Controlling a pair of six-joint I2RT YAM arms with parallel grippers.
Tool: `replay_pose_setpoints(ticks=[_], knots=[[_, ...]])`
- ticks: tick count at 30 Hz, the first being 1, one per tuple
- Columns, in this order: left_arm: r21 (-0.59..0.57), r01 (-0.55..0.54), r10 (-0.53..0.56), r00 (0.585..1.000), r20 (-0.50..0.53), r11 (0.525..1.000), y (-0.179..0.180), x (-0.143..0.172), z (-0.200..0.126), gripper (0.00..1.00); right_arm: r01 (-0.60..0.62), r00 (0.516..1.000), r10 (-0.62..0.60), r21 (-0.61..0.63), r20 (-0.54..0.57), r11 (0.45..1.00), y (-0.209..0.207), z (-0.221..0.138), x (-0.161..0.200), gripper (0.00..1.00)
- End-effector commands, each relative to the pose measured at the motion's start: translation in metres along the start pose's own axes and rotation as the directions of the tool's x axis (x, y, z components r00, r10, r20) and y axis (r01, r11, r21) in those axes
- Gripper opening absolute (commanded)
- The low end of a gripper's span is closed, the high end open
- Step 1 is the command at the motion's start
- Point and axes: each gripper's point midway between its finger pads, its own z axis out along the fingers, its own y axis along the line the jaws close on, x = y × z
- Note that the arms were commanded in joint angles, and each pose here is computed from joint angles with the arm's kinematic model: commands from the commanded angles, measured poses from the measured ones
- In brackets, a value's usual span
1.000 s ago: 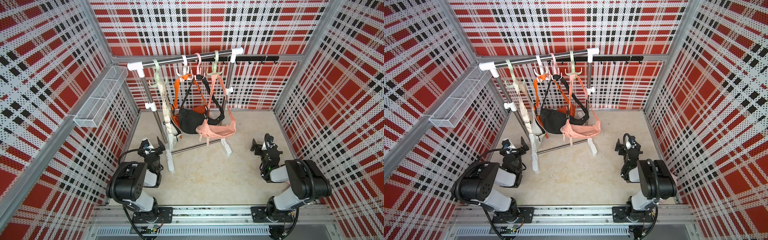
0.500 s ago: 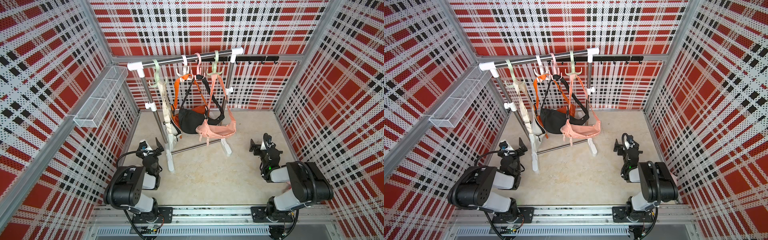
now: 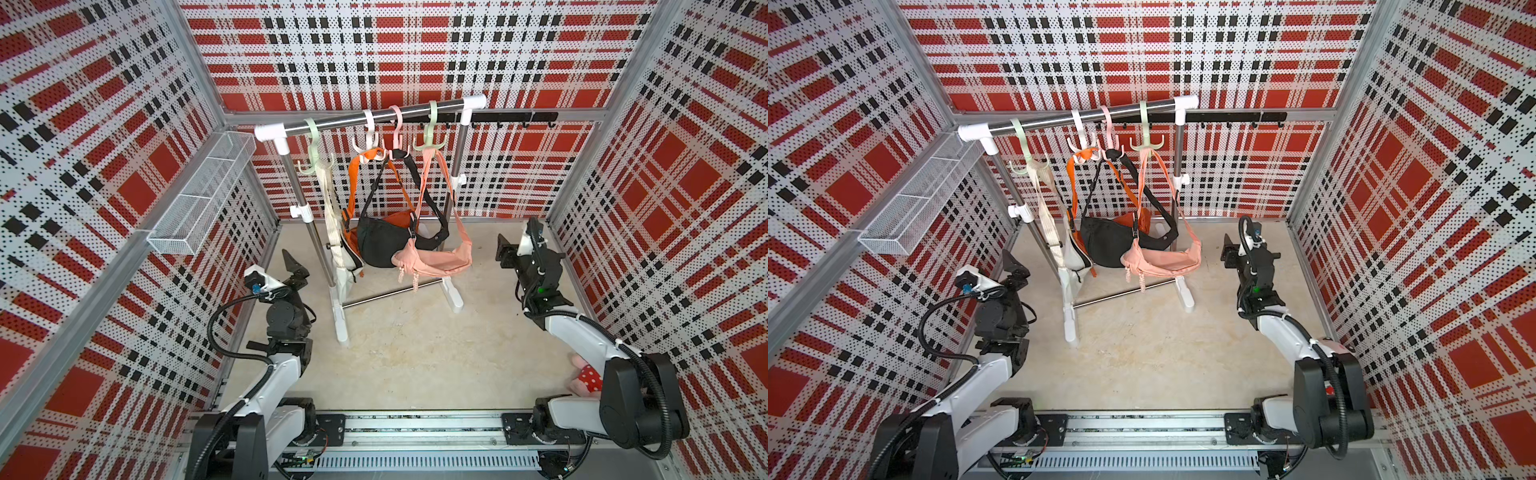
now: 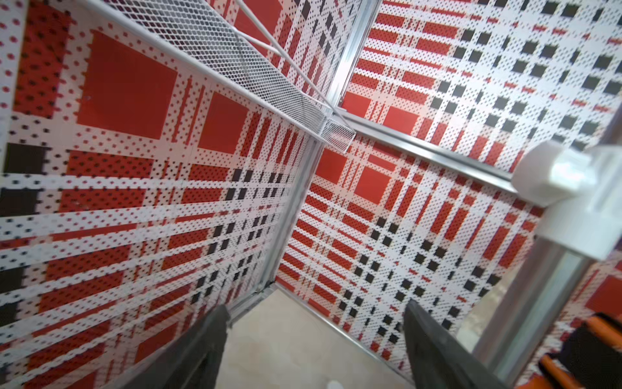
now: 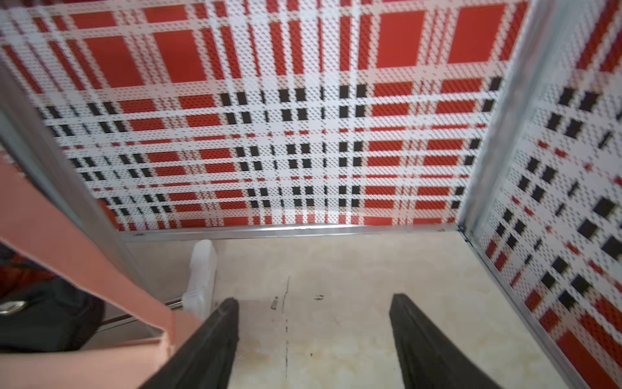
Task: Take the bag off the hook
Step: Move the clothesline to the center of the board.
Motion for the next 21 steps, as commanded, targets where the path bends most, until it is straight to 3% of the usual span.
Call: replay_pose_setpoints(ticks=[1,6,13,21], knots=[[0.072,0.112,-0.103,0.986,-0.128,0.991,-0.012,0.017,-0.003,0.80,-0.053,0.997,0.049,-0.072,-0.055,0.996,0.016,0.010,-0.018,0.63],[0.160,0.110,-0.081,0.981,-0.176,0.981,-0.036,-0.001,-0.002,0.75,-0.105,0.989,0.079,-0.221,-0.124,0.969,0.050,0.039,-0.051,0.44],[0.300,0.089,-0.015,0.971,-0.239,0.950,-0.064,-0.012,-0.002,0.70,-0.199,0.978,0.162,-0.367,-0.129,0.909,0.082,0.064,-0.072,0.42],[0.387,0.070,0.037,0.965,-0.261,0.919,-0.082,-0.010,0.006,0.69,-0.195,0.977,0.119,-0.526,-0.175,0.828,0.121,0.086,-0.073,0.45]])
